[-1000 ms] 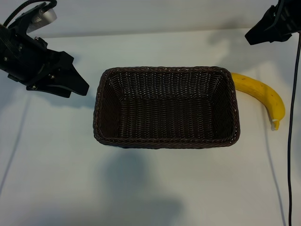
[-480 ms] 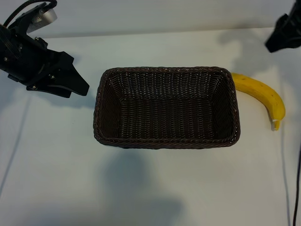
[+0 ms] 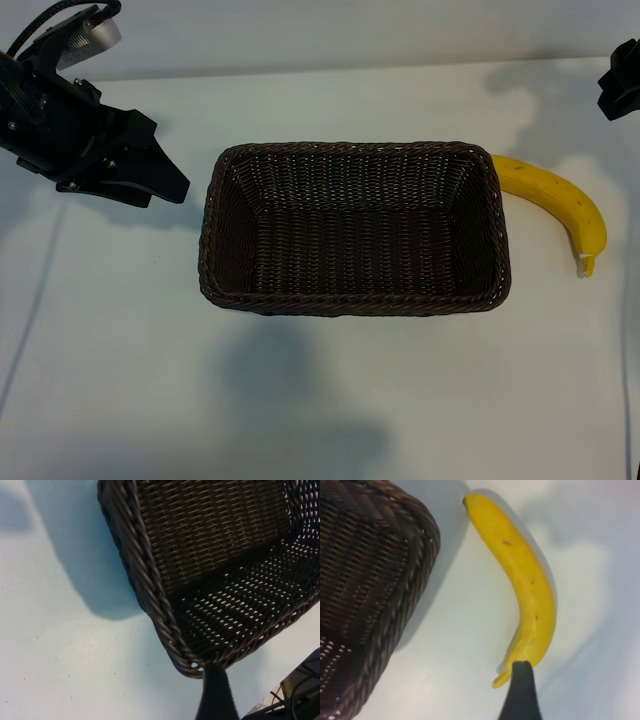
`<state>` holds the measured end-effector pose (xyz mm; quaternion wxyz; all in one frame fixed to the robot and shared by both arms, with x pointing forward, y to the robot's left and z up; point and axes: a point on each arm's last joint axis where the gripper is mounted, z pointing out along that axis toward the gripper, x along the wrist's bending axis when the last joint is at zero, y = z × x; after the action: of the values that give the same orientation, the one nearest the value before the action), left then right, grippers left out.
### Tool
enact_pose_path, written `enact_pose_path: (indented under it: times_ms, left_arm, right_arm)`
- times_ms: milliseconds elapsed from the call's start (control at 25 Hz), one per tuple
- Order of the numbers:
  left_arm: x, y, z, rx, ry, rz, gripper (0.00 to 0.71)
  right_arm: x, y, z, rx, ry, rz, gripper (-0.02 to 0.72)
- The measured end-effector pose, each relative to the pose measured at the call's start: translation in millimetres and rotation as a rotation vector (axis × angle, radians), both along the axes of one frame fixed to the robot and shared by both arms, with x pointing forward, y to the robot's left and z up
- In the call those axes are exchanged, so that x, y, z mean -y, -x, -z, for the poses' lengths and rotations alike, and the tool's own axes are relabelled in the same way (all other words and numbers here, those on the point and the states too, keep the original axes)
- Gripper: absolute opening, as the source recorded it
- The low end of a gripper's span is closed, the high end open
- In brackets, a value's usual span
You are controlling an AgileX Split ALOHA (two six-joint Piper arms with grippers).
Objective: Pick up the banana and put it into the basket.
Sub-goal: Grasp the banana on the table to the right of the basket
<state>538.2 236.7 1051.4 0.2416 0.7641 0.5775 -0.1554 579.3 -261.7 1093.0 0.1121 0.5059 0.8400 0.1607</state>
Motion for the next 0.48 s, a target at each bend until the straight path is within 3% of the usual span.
enact_pose_path:
  times_ms: [240, 480]
  left_arm:
    - [0.0, 0, 0, 0.000, 0.000, 0.000, 0.526]
    - [0.0, 0, 0, 0.000, 0.000, 0.000, 0.526]
  right_arm:
    - [-3, -9, 16, -0.049, -0.025, 0.005, 0.582]
    - [-4, -26, 50, -0.125, -0.015, 0.008, 0.582]
